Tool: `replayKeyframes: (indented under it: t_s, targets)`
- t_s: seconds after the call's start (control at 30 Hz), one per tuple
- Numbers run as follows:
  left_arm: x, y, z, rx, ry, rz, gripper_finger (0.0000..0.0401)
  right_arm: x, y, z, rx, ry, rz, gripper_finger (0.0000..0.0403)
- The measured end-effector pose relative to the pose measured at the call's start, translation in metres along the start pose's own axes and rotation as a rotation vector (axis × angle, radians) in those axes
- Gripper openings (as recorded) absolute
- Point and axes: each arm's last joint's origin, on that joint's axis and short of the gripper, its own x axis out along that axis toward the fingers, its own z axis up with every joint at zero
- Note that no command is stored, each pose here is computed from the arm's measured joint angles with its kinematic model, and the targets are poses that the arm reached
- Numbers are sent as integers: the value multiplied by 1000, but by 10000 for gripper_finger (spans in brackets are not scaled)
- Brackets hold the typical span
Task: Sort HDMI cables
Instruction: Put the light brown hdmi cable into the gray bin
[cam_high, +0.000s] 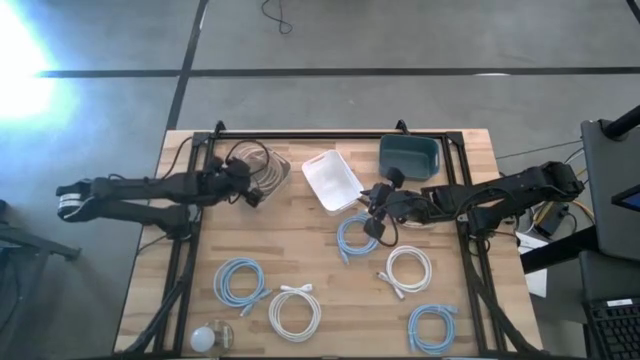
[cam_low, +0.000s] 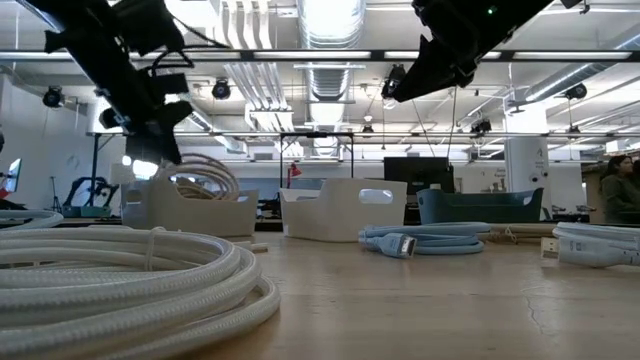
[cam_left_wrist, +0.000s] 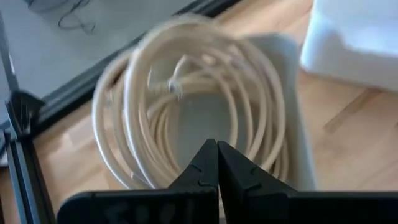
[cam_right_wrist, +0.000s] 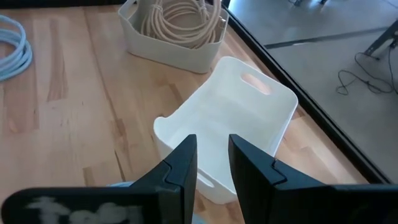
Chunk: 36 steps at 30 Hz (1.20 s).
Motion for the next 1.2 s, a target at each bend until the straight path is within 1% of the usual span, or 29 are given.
replayKeyframes:
  t_s: [0.1, 0.3, 0.4, 0.53, 0.7, 0.77, 0.9, 1.0, 1.1, 1.2]
  targets:
    - [-8, 0, 13, 6, -39, -18, 0, 0, 0, -1, 34, 3, 0, 86]
    - [-20, -2, 32, 19, -83, -89, 0, 5, -1, -17, 30, 47, -9, 86]
    - [-21, -5, 37, -5, -110, -138, 0, 7, -2, -27, 56, 74, -17, 86]
    - [-20, -8, 40, -20, -134, -168, 0, 9, -3, -37, 92, 97, -27, 86]
    - [-17, -12, 42, 21, -144, -193, 0, 11, -5, -48, 126, 129, -41, 86]
    - [-15, -15, 45, 37, -166, -212, 0, 10, -6, -54, 135, 173, -59, 86]
    - [-13, -24, 51, 95, -206, -354, 0, 7, -12, -69, 181, 308, -120, 86]
    - [-11, -30, 56, 114, -251, -433, 0, 2, -15, -80, 245, 445, -128, 86]
    - [-7, -34, 59, 153, -279, -432, 2, -1, -16, -87, 328, 553, -111, 86]
    - [-2, -36, 61, 173, -265, -421, 17, -2, -16, -93, 338, 615, -73, 86]
